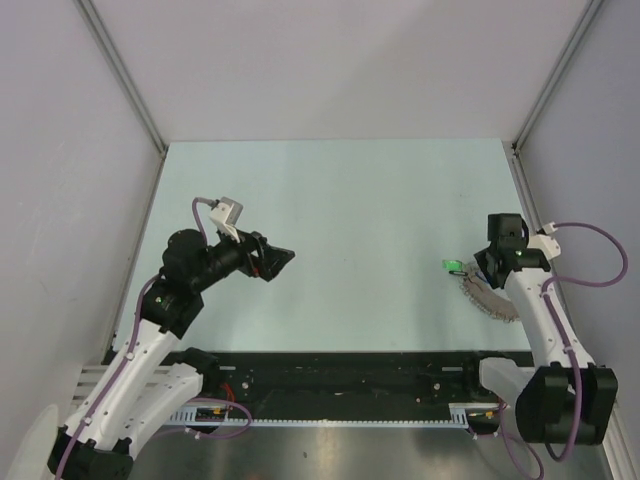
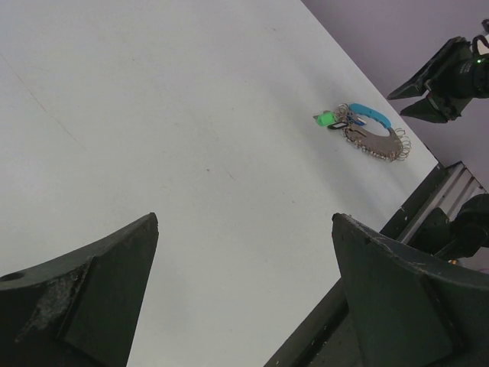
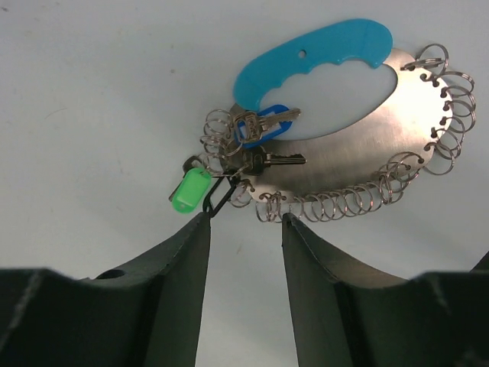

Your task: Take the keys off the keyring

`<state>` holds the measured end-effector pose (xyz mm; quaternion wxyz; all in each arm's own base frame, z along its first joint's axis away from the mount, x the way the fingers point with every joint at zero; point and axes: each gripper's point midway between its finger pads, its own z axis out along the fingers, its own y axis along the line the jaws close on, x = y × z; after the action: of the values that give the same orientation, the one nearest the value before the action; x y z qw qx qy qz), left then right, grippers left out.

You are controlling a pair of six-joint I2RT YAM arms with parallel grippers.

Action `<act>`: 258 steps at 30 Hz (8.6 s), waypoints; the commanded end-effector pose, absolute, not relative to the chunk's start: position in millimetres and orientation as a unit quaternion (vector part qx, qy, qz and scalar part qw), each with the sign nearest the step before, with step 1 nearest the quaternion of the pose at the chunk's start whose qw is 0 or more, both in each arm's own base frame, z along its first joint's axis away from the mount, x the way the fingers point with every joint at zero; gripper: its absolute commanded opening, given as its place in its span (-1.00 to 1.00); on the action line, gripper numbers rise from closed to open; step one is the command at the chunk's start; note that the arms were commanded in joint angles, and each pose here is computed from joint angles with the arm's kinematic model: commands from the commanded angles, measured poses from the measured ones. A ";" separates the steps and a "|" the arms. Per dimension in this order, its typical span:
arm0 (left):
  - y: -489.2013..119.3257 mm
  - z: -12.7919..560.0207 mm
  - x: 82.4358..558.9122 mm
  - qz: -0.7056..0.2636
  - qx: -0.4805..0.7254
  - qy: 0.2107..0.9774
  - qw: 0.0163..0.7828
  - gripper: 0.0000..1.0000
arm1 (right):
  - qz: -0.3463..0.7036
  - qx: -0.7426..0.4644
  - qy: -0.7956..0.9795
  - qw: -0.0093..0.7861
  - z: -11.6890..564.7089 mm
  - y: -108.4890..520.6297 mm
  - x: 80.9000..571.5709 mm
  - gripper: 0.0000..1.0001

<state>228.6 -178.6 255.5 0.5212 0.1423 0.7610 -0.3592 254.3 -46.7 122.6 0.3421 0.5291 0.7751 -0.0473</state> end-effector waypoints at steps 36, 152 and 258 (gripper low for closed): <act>-179.6 255.4 230.5 -0.360 0.137 0.762 0.521 1.00 | 0.005 0.594 0.779 0.200 20.1 -25.8 295.4 -0.41; -119.7 232.2 256.9 -0.215 0.006 0.818 0.534 0.97 | 0.245 -0.058 0.933 0.256 64.6 334.6 283.4 0.04; -299.9 95.3 236.2 -0.495 0.100 0.851 0.147 -0.80 | 0.377 -0.286 0.761 0.444 134.8 341.9 181.1 -0.99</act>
<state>235.6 -289.7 74.4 0.1408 0.0655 0.8674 -0.4728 173.2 338.0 109.6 0.4036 -0.2961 0.7841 0.3668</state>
